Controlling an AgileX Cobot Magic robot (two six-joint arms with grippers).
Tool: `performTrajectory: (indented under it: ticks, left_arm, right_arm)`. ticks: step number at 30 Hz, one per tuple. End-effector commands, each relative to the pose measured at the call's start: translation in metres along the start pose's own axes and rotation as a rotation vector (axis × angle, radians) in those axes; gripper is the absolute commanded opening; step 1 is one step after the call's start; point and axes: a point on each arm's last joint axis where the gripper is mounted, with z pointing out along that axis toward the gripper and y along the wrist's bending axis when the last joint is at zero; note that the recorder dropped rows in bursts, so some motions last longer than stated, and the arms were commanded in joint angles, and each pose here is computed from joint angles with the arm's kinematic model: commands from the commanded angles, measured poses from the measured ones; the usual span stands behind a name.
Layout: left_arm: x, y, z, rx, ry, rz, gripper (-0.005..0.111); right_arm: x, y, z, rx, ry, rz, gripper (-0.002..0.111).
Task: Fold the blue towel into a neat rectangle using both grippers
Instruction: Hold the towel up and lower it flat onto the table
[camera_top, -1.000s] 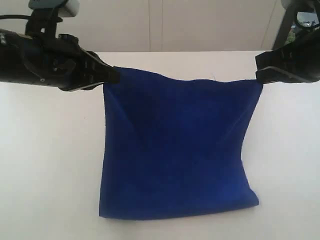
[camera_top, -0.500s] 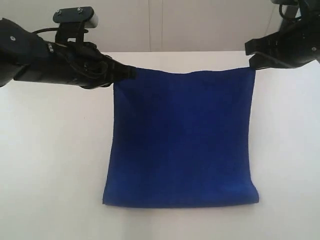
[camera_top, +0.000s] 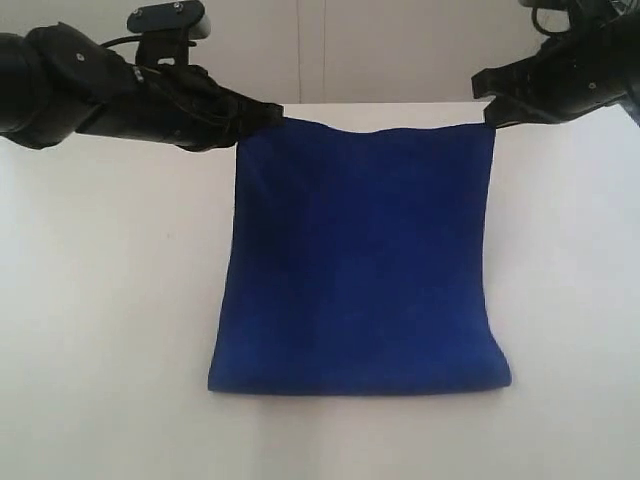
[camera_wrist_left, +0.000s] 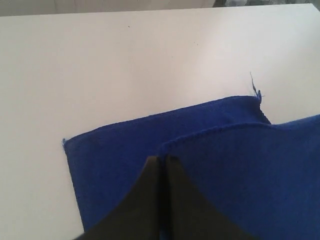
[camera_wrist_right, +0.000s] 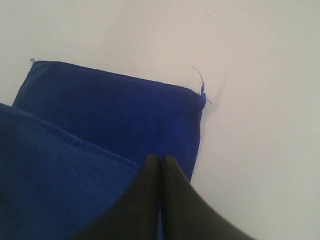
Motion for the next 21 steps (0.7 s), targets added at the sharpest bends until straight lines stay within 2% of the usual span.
performTrajectory:
  ticks: [1,12,21]
  left_arm:
    - [-0.007,0.0,0.009,0.001,-0.015,-0.039,0.0]
    - [-0.016,0.028,0.042,-0.046,-0.012,-0.091,0.0]
    - [-0.006,0.041,0.087,-0.081,-0.001,-0.088,0.0]
  right_arm:
    - [-0.008,-0.007,0.009,0.005,-0.011,0.0,0.0]
    - [-0.024,-0.013,0.044,0.004,-0.019,-0.014,0.0]
    - [-0.027,-0.032,0.086,0.034,-0.022,0.007,0.0]
